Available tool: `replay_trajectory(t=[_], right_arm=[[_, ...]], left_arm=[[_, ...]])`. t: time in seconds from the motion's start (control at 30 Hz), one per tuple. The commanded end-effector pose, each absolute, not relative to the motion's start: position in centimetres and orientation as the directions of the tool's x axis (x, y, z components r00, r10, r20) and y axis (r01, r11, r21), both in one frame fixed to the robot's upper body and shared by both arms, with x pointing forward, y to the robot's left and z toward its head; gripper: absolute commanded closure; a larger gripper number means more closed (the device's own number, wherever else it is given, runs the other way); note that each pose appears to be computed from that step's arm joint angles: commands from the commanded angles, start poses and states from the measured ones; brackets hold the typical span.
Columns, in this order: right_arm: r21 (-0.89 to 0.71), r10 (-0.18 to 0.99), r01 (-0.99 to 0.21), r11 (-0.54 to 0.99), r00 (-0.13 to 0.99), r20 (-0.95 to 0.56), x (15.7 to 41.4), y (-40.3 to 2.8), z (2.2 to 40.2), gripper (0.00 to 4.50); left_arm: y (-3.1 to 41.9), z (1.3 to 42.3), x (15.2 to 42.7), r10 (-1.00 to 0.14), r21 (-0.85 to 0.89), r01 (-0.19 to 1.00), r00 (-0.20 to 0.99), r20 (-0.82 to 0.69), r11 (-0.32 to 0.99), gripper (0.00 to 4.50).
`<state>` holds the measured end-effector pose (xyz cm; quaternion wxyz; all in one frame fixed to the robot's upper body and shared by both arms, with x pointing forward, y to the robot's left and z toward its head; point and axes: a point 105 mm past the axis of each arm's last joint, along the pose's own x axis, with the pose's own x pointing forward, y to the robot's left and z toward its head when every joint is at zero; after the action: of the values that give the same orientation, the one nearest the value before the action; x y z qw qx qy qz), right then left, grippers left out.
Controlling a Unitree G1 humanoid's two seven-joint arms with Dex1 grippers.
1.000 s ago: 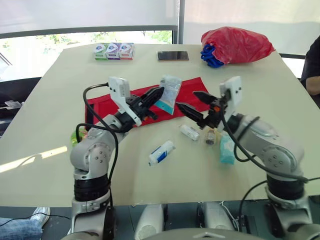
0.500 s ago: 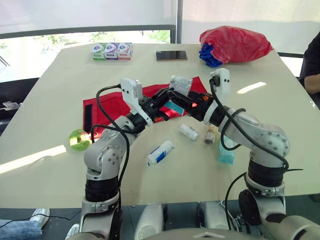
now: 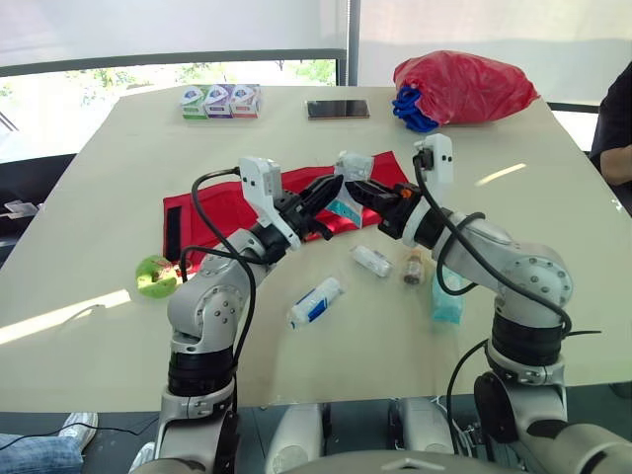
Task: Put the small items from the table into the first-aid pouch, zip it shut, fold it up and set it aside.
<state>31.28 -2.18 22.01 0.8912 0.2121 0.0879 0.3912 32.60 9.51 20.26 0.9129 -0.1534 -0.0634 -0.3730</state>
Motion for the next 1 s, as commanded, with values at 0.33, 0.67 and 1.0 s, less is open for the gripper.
replay_trajectory(t=[0.33,0.67,1.0], right_arm=[[0.430,0.734,-0.682,0.591,0.676,0.064,30.6,-5.5,22.6,4.50],[0.401,0.735,-0.677,0.617,0.678,0.013,28.4,-10.0,21.0,4.50],[0.393,0.715,-0.660,0.640,0.700,0.010,27.8,-11.2,21.1,4.50]], left_arm=[[16.2,19.3,32.3,-0.639,0.073,0.634,0.765,0.082,0.770,0.65],[26.5,14.8,31.9,-0.422,0.434,0.465,0.885,-0.196,0.772,0.07],[29.7,12.7,33.0,-0.259,0.602,0.405,0.912,-0.317,0.689,0.07]])
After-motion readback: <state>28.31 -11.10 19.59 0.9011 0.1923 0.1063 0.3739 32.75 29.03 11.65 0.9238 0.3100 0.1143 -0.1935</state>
